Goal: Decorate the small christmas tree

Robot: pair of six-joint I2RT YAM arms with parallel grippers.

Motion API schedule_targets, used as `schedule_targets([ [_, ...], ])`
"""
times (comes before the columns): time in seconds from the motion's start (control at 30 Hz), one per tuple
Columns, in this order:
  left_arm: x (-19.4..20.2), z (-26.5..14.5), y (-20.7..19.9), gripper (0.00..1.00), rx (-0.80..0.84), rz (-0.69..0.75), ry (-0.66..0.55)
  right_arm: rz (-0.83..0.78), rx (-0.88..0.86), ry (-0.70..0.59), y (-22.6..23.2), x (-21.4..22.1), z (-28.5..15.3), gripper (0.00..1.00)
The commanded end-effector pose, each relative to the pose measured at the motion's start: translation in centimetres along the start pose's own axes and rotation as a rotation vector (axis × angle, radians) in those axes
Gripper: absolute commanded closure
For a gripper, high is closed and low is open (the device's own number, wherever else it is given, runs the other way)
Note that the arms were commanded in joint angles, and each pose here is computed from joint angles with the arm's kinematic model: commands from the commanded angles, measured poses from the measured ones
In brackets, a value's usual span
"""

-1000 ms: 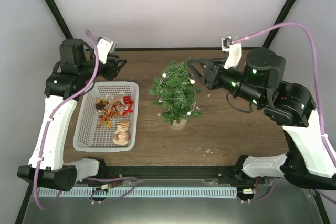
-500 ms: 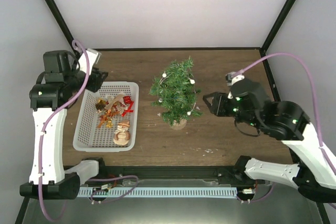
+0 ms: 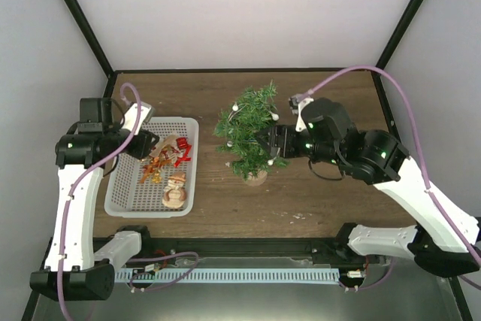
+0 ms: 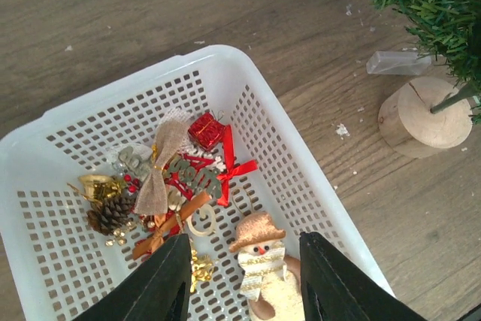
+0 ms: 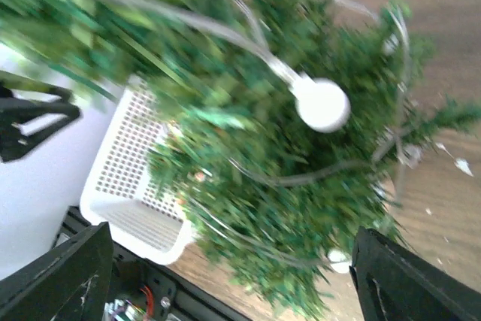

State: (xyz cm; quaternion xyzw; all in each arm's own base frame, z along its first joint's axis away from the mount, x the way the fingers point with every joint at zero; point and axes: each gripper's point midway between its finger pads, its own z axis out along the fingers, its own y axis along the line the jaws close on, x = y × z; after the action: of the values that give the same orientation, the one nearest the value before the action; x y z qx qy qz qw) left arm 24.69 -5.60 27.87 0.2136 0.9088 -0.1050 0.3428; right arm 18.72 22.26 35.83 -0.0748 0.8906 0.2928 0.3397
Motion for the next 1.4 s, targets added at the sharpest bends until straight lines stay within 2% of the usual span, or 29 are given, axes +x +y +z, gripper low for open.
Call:
schedule_targets([
  [0.0, -1.2, -0.4, -0.1, 0.59, 0.007, 0.060, -0.058, -0.008, -0.091, -0.087, 3.2, -3.5, -1.1, 0.20],
  [0.17, -2.2, 0.2, -0.6, 0.60, 0.054, 0.087, -0.078, 0.033, -0.090, -0.113, 3.2, -4.1, -1.8, 0.19],
  [0.33, -2.4, 1.8, 0.6, 0.60, 0.017, 0.056, -0.078, 0.112, 0.031, -0.072, 0.3, -2.7, -2.9, 0.21],
  [0.5, -1.3, 3.5, 1.2, 0.61, 0.035, -0.028, -0.022, 0.137, 0.169, 0.012, -2.9, 0.0, -2.9, 0.24],
  [0.67, -0.4, 5.3, 1.3, 0.61, 0.039, -0.068, 0.069, 0.123, 0.196, 0.070, -4.3, 2.5, -1.7, 0.27],
  [0.83, 0.0, 7.2, 0.8, 0.59, 0.032, 0.009, 0.161, 0.111, 0.132, 0.106, -5.1, 4.6, -0.8, 0.26],
  [0.93, -0.2, 8.9, 1.5, 0.59, 0.030, 0.069, 0.204, 0.147, 0.127, 0.157, -6.6, 6.4, 0.3, 0.25],
  [1.0, 0.2, 10.3, 1.7, 0.59, 0.043, 0.133, 0.223, 0.188, 0.091, 0.148, -6.6, 6.6, 0.1, 0.22],
  [1.17, 1.7, 13.3, 1.6, 0.59, 0.124, 0.335, 0.190, 0.289, 0.027, 0.041, -5.9, 4.8, -2.2, 0.16],
  [1.27, 2.2, 14.6, 1.7, 0.60, 0.217, 0.403, 0.158, 0.315, 0.060, 0.066, -6.2, 5.1, -2.1, 0.16],
  [1.37, 3.4, 15.6, 1.6, 0.61, 0.325, 0.439, 0.196, 0.320, 0.085, 0.082, -6.3, 5.1, -1.8, 0.16],
])
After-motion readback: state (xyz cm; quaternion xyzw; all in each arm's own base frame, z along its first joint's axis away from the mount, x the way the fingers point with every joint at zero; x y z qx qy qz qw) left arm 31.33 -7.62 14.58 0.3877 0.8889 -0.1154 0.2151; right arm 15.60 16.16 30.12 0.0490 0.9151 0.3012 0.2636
